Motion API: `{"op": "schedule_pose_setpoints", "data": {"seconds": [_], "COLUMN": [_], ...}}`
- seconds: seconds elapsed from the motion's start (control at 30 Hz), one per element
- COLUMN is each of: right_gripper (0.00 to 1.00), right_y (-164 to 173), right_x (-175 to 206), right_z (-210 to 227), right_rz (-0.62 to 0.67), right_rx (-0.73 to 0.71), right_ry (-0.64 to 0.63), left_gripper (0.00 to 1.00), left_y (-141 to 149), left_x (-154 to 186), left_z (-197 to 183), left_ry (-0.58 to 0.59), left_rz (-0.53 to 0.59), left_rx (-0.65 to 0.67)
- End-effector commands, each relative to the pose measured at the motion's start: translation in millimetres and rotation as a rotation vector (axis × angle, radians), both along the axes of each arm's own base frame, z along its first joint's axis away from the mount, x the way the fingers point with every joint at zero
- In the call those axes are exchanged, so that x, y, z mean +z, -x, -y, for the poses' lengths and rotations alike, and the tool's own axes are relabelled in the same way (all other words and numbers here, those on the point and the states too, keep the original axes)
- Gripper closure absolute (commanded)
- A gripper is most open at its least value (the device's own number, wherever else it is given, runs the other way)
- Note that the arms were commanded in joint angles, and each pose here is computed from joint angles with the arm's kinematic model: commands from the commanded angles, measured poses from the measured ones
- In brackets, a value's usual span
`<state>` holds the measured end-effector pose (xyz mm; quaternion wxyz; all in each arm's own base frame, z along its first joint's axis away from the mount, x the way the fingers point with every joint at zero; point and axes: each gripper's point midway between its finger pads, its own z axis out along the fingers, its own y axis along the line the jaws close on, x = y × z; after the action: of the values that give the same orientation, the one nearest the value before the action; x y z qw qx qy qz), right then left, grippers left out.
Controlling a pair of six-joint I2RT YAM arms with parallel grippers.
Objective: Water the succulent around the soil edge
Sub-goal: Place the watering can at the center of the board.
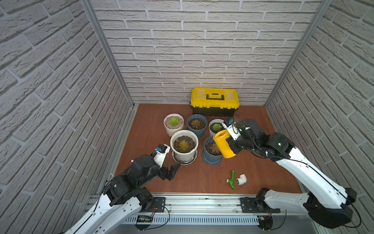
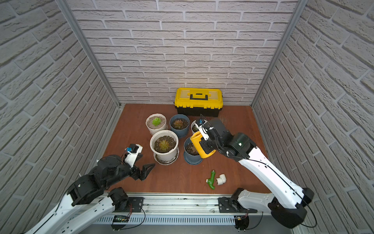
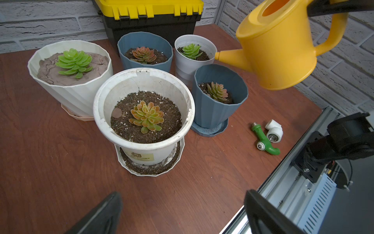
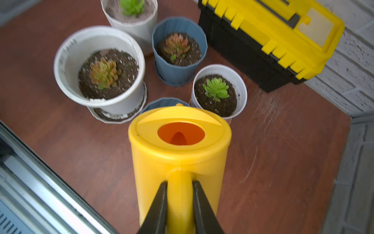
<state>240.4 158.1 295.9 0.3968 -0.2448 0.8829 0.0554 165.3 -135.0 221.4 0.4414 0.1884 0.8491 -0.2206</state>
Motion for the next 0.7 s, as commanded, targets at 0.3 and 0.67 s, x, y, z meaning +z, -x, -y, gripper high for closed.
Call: {"op": "schedule_pose_setpoints", "data": {"seconds": [0.3, 0.67], "right_gripper": [0.97, 0.97], "right_y": [-6, -59], "right_x": [1, -111], "right_z": [122, 122], "right_rz": [0.604, 0.454], "right_rx": [-0.662, -0.784], "right_ry": [-0.307, -0.399], "left_gripper": [0.02, 0.02], "left_y": [-17, -37], "left_x": [10, 23], "left_z": [-11, -3], "left_ry": [0.062, 0.186], "left_rz": [0.033, 0.044], "left_rx": [0.105, 0.173]}}
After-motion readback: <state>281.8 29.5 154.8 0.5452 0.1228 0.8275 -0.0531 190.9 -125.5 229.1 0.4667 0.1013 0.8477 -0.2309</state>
